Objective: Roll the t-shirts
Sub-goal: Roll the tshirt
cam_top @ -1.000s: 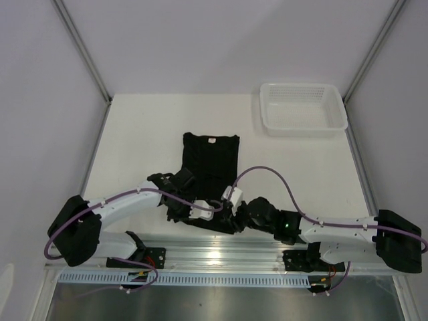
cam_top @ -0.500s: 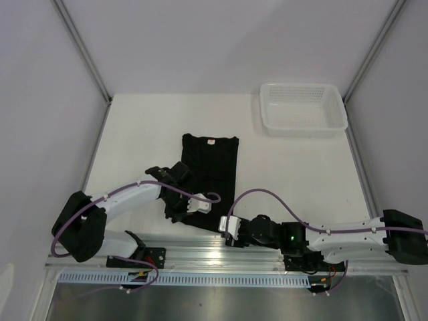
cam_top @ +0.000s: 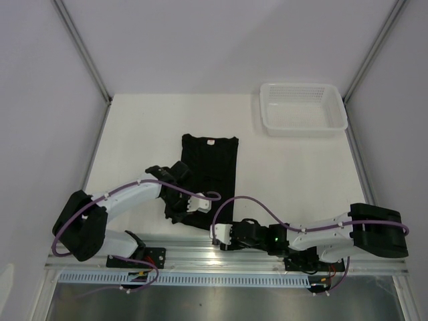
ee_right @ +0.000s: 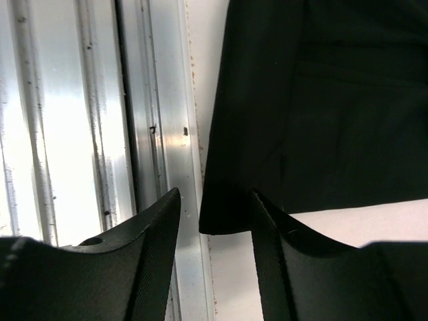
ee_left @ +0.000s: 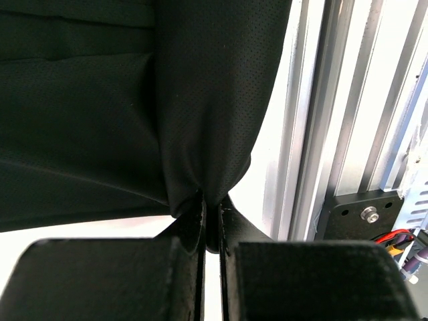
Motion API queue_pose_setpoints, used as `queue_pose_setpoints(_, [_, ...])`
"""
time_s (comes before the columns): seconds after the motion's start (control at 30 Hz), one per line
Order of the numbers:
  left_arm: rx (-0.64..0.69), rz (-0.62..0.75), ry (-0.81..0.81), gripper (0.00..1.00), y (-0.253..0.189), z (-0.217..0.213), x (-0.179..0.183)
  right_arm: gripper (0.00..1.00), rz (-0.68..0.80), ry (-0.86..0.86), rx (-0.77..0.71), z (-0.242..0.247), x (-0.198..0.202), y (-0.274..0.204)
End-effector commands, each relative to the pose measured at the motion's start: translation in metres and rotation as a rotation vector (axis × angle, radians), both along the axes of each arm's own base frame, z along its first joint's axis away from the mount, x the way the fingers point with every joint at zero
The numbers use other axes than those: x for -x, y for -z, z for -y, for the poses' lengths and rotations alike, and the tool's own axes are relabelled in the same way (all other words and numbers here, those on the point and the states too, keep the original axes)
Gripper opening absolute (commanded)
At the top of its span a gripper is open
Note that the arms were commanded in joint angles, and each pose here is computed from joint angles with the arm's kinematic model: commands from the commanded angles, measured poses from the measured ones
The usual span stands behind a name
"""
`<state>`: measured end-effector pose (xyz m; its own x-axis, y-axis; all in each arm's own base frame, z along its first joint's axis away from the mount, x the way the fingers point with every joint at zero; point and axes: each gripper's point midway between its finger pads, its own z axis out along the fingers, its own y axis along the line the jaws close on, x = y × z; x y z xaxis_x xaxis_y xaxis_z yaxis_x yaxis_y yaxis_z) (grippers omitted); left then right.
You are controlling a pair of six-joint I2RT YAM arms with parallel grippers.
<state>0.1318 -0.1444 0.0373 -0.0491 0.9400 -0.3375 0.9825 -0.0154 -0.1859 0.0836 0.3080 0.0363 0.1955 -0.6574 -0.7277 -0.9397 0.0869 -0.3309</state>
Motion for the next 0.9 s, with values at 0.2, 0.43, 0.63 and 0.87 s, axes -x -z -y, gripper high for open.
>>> queue_pose_setpoints(0.2, [0.05, -0.019, -0.019, 0.01, -0.012, 0.011, -0.005, 0.16, 0.046, 0.043, -0.037, -0.019, -0.012, -0.009])
queue_pose_setpoints(0.43, [0.031, -0.063, -0.075, 0.01, -0.019, 0.0, 0.006, 0.0, -0.085, 0.056, -0.122, -0.018, -0.008, -0.036])
queue_pose_setpoints(0.63, [0.052, -0.149, -0.08, 0.01, -0.029, -0.001, 0.029, 0.0, -0.27, -0.045, -0.153, -0.014, 0.01, -0.06])
queue_pose_setpoints(0.87, [0.049, -0.224, -0.081, 0.04, -0.023, -0.004, 0.035, 0.0, -0.418, -0.072, -0.114, 0.0, -0.004, -0.053])
